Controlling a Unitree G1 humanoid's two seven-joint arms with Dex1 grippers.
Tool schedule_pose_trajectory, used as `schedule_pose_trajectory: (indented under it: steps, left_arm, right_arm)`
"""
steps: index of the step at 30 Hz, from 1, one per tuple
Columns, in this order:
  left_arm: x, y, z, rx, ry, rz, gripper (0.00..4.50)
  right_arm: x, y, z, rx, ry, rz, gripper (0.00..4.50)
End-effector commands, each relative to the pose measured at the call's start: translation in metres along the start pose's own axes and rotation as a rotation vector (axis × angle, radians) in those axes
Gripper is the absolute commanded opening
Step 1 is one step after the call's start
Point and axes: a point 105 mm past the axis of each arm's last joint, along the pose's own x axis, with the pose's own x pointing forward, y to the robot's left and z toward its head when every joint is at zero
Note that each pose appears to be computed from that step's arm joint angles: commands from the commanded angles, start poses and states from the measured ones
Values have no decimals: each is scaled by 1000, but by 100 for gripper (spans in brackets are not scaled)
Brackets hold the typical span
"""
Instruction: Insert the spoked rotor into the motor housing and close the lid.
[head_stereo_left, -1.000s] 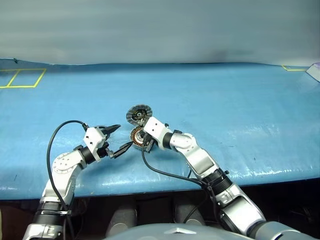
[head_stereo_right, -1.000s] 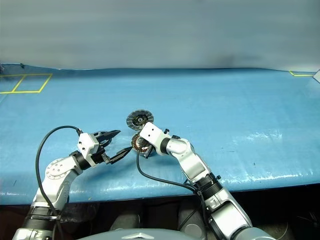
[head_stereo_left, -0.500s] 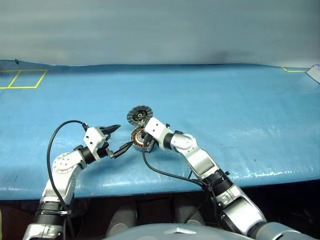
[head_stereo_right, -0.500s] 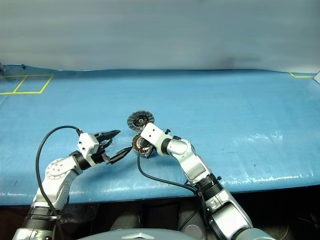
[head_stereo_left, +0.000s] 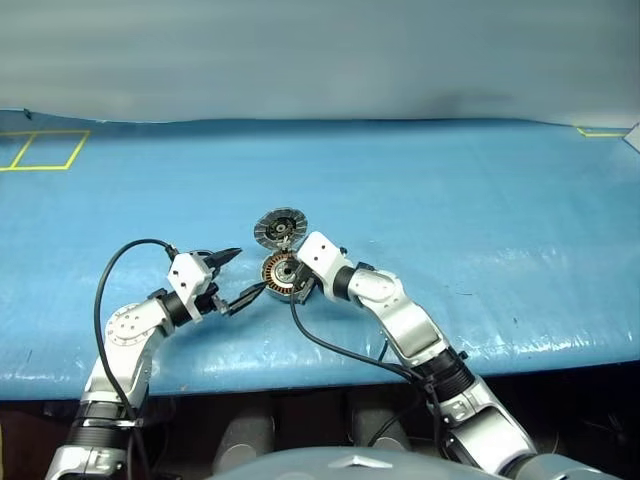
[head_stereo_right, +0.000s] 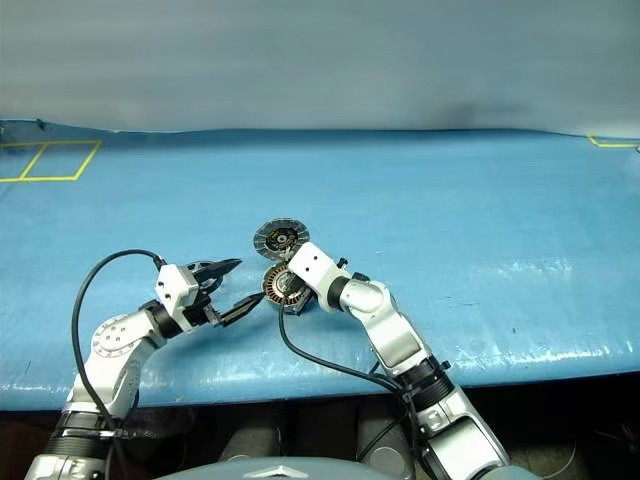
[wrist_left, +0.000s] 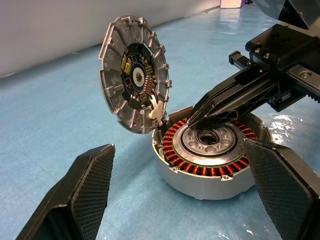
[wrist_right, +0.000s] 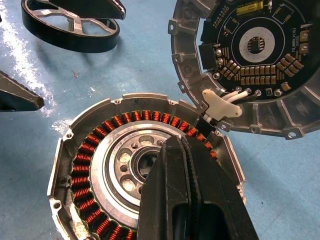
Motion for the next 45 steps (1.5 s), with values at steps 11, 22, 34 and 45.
schedule_pose_trajectory:
  steps: [11,22,34,45]
  left_arm:
    - [2,-1,3,14,-12,-10,446]
    - [2,-1,2,10,-11,-12,446]
    - [3,-4,1,3,-12,-16,446]
    - [2,-5,0,-1,-10,-18,446]
  right_arm:
    - [-7,6,11,-14,-20,16,5]
    - [-8,8,25,-41,-58,21,5]
    - [-6,8,20,-33,-40,24,5]
    - [-1,2,3,37,0,19,5]
